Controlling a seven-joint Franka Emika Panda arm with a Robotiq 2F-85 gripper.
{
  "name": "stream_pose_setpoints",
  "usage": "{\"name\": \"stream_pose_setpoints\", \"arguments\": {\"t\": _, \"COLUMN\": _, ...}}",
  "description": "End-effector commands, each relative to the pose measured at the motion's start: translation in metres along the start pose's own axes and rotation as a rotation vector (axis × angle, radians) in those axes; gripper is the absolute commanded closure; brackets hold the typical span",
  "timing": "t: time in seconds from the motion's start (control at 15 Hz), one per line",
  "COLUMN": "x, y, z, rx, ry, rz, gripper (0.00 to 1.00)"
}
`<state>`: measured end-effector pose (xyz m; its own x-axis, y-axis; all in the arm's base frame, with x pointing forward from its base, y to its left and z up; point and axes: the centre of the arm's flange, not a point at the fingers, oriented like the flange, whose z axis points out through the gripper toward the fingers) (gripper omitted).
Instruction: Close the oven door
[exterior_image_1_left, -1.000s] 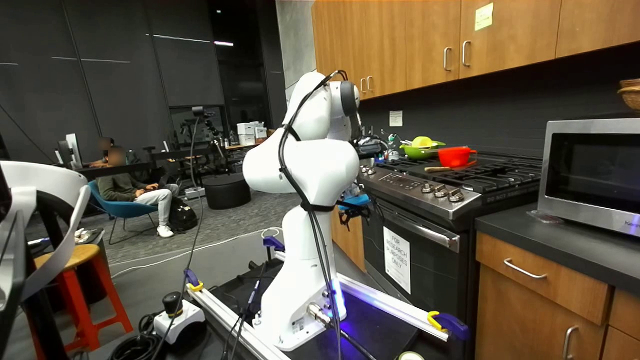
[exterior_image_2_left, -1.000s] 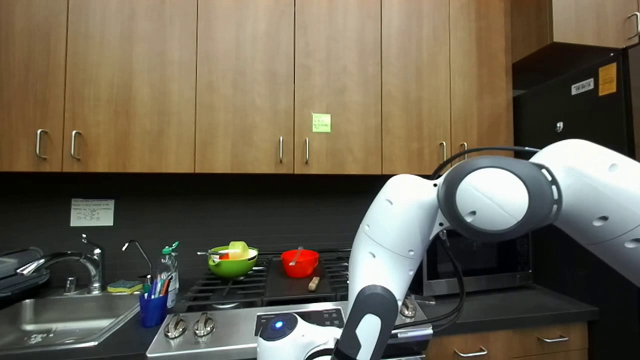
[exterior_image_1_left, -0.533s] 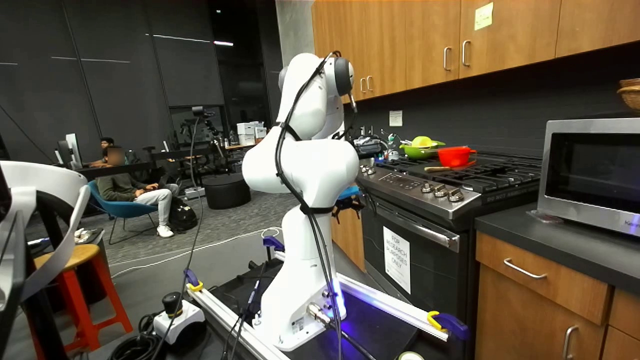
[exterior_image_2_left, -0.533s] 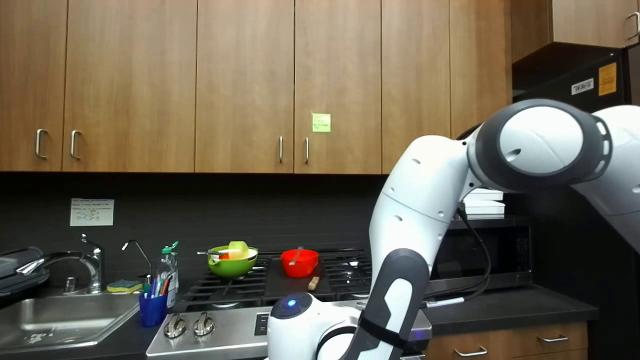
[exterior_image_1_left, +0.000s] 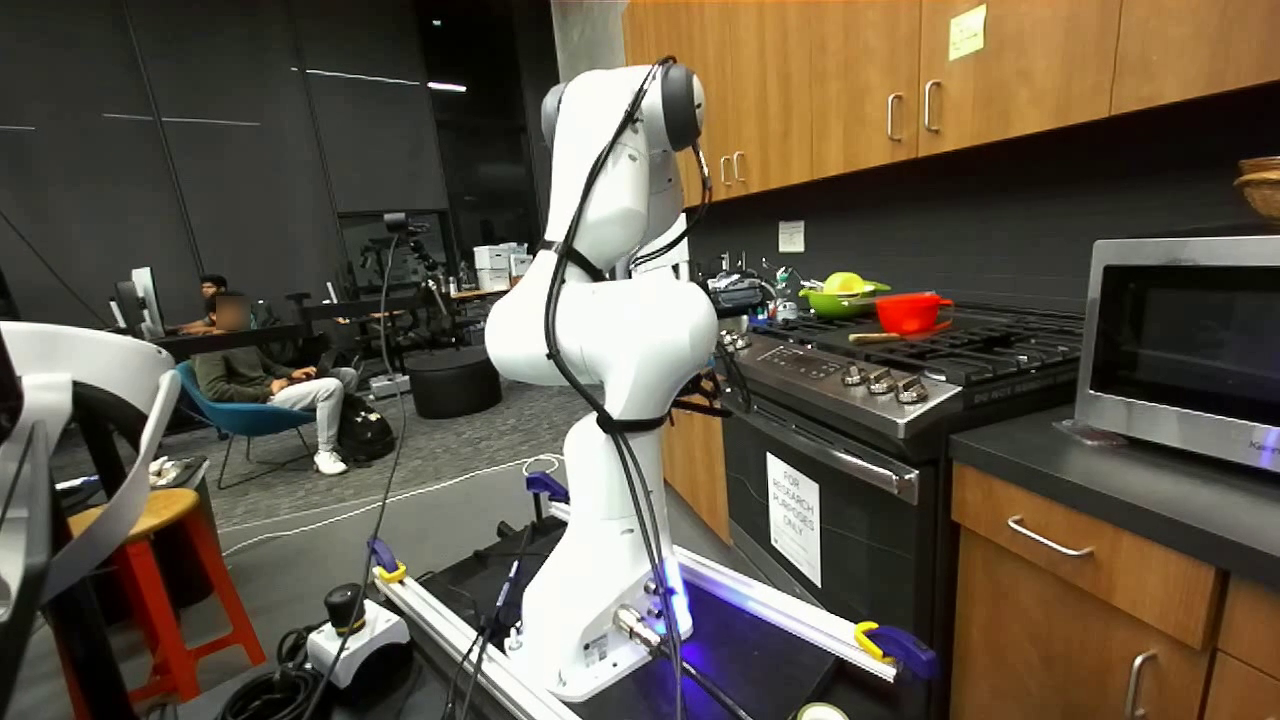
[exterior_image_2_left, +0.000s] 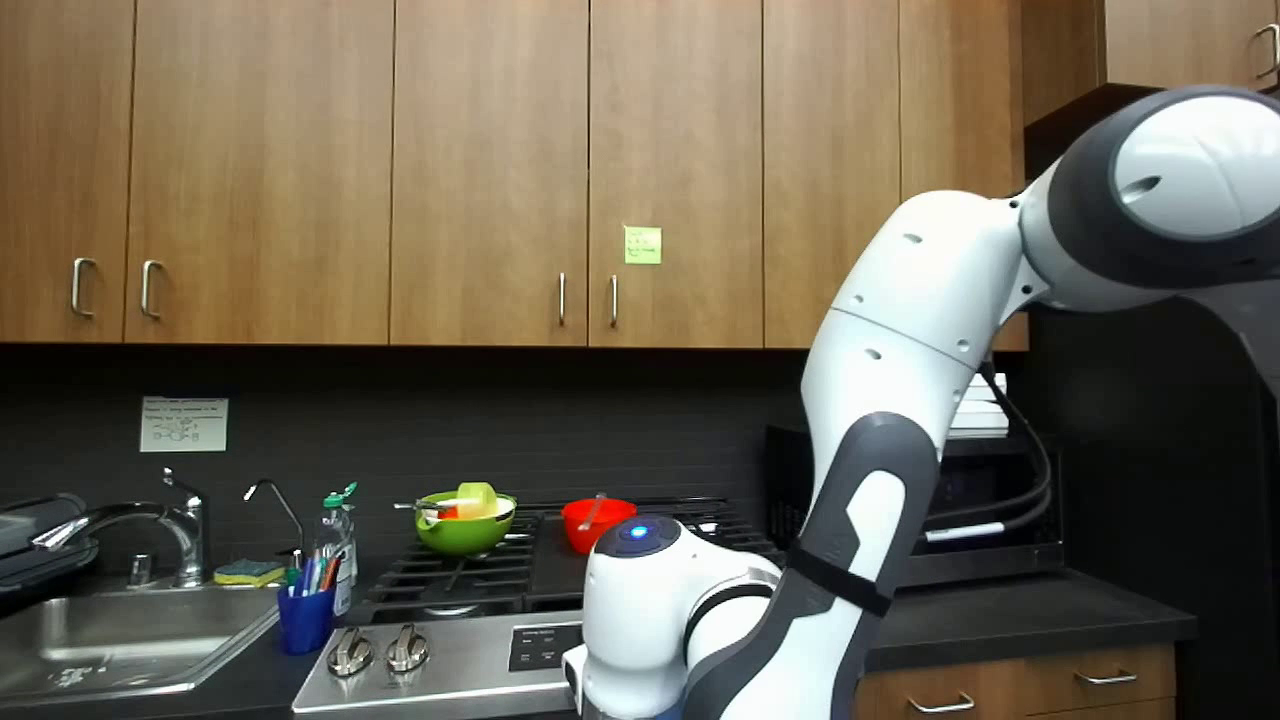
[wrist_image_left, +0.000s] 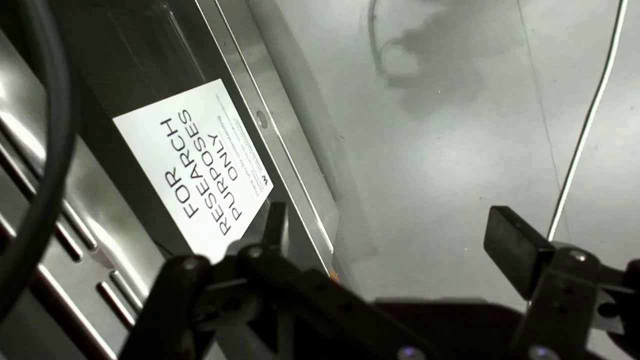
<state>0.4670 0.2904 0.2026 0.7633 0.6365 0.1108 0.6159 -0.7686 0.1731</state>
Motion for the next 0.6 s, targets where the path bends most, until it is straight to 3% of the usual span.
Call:
{"name": "stream_pose_setpoints", "arguments": {"t": 0.0, "x": -0.026, "y": 0.005, "z": -0.053, "rx": -0.007, "ry": 0.106, "rz": 0.039, "gripper": 0.0}}
{"name": "stream_pose_setpoints", "arguments": {"t": 0.53, "x": -0.043, "y": 0.021, "z": -0.128, "rx": -0.028, "ry": 0.428, "rz": 0.122, "gripper": 0.0}}
